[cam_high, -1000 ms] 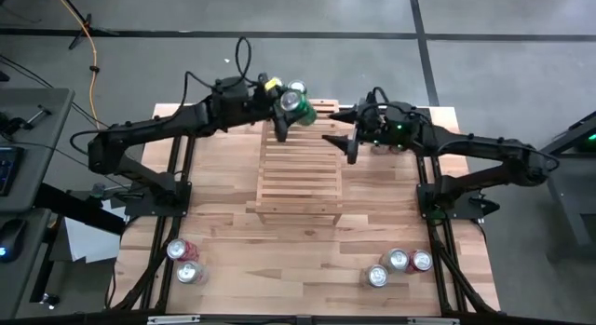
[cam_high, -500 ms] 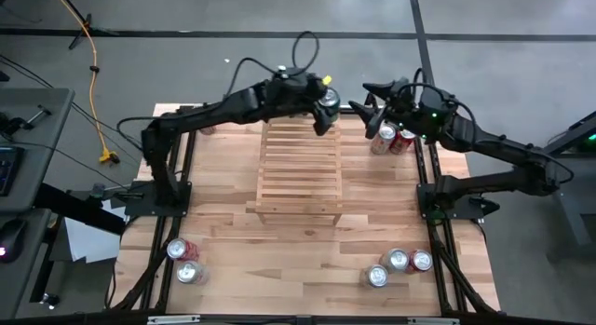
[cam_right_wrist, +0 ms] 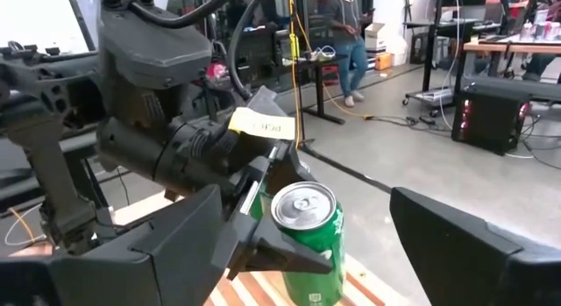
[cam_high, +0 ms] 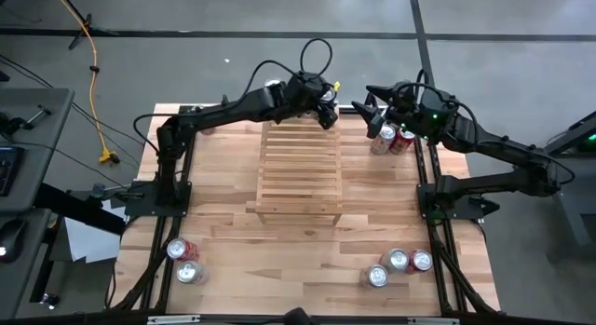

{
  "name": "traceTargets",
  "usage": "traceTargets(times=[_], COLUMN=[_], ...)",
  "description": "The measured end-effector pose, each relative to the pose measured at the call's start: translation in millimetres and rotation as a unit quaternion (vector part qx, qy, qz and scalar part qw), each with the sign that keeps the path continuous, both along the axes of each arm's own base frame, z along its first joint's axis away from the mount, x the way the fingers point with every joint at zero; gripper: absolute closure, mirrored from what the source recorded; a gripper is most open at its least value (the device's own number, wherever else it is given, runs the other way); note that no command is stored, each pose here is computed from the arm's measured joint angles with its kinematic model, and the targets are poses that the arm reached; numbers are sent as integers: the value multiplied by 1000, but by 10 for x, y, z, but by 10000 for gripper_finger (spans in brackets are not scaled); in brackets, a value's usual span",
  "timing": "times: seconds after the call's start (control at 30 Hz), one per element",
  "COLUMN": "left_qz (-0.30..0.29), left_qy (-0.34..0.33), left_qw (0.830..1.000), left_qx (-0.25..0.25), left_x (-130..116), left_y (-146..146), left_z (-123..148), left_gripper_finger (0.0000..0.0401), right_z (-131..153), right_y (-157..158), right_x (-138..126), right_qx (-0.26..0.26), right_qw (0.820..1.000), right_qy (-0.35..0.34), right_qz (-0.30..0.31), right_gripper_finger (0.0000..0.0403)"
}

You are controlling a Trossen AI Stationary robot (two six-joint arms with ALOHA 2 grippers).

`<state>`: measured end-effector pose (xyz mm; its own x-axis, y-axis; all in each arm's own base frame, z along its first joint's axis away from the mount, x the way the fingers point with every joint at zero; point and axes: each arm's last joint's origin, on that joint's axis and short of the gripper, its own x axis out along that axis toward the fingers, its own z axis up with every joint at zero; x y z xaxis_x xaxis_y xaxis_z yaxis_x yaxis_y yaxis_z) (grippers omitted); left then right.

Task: Place canned beverage on shelf
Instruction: Put the green soda can on the shelf aligned with the other green soda cans

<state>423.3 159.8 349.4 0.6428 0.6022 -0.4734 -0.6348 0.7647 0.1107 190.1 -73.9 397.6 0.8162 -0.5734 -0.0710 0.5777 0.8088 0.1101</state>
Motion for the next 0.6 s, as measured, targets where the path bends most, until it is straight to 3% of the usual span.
traceTargets(times=[0.17, 0.37, 0.6], left_qz=[22, 31, 21], left_qy=[-22, -30, -35], left_qw=[999, 999, 999], left_qx=[-21, -29, -34], left_x=[-23, -27, -10], left_y=[46, 51, 22], left_z=[13, 13, 20], left_gripper_finger=[117, 78, 95], right_z=[0, -5, -6], right_y=[0, 0, 0], right_x=[0, 0, 0], right_qx=[0, 1, 1], right_qw=[1000, 1000, 1000], right_qy=[0, 2, 3], right_qz=[0, 0, 0], right_gripper_finger=[86, 86, 86])
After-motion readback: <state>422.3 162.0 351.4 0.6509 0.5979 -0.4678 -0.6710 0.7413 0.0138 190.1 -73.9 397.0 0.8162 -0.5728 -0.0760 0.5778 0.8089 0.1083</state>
